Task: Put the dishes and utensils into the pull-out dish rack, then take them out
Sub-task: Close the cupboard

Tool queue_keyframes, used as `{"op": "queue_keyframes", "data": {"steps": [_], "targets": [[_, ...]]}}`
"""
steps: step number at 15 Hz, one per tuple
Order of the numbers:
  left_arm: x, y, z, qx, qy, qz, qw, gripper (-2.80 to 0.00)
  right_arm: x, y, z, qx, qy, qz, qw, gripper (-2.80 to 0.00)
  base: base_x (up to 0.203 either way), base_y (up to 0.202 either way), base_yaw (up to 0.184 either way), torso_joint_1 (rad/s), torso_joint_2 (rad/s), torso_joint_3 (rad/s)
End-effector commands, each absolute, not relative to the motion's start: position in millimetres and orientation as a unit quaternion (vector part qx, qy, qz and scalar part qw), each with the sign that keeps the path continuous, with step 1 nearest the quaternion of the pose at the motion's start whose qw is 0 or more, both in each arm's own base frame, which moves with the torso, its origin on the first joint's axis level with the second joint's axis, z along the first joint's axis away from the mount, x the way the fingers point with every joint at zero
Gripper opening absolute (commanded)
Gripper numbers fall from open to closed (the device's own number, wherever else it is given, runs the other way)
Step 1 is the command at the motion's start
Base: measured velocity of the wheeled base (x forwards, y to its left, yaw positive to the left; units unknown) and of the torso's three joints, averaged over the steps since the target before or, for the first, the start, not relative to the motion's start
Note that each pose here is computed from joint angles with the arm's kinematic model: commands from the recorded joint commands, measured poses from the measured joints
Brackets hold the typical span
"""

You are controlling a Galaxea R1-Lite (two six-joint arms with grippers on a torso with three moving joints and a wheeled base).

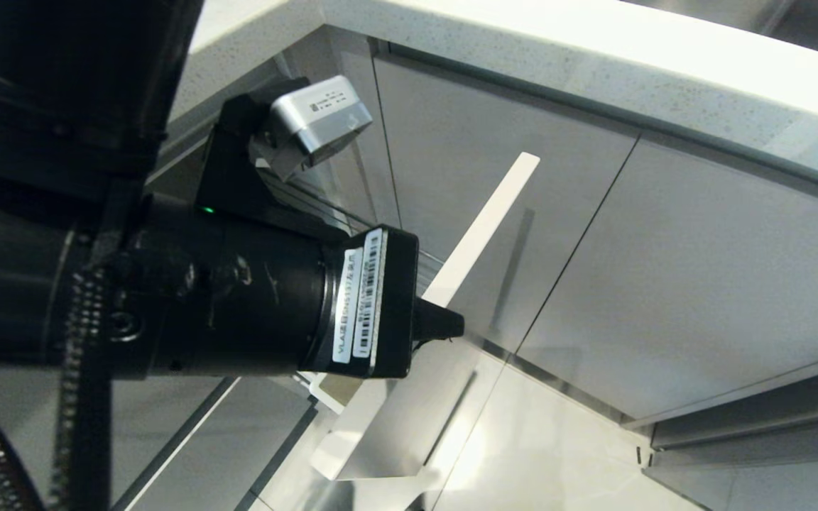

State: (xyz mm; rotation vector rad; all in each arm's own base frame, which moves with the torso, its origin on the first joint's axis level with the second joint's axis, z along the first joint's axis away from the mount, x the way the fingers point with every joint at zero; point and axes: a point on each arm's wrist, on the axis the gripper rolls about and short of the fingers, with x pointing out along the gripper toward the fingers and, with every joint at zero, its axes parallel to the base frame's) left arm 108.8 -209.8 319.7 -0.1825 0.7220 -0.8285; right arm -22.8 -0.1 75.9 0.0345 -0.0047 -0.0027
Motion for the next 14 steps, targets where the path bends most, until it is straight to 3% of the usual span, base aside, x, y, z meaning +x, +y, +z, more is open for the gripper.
{"op": "queue_keyframes", "data": {"steps": [1, 14], "targets": [[112.0, -218.8, 310.6, -0.07, 0.355, -0.375, 0.854, -2.8, -23.0, -0.2, 75.4, 0.017, -0.004, -0.001, 1.0, -2.8, 0.0, 0.0, 0.0, 0.0, 0.0, 0.0], [117.2, -227.1, 303.4, -0.017, 0.267, -0.197, 0.943, -2.8, -22.9, -0.2, 75.5, 0.017, -0.003, -0.001, 1.0, -2.8, 0.0, 0.0, 0.0, 0.0, 0.0, 0.0]]}}
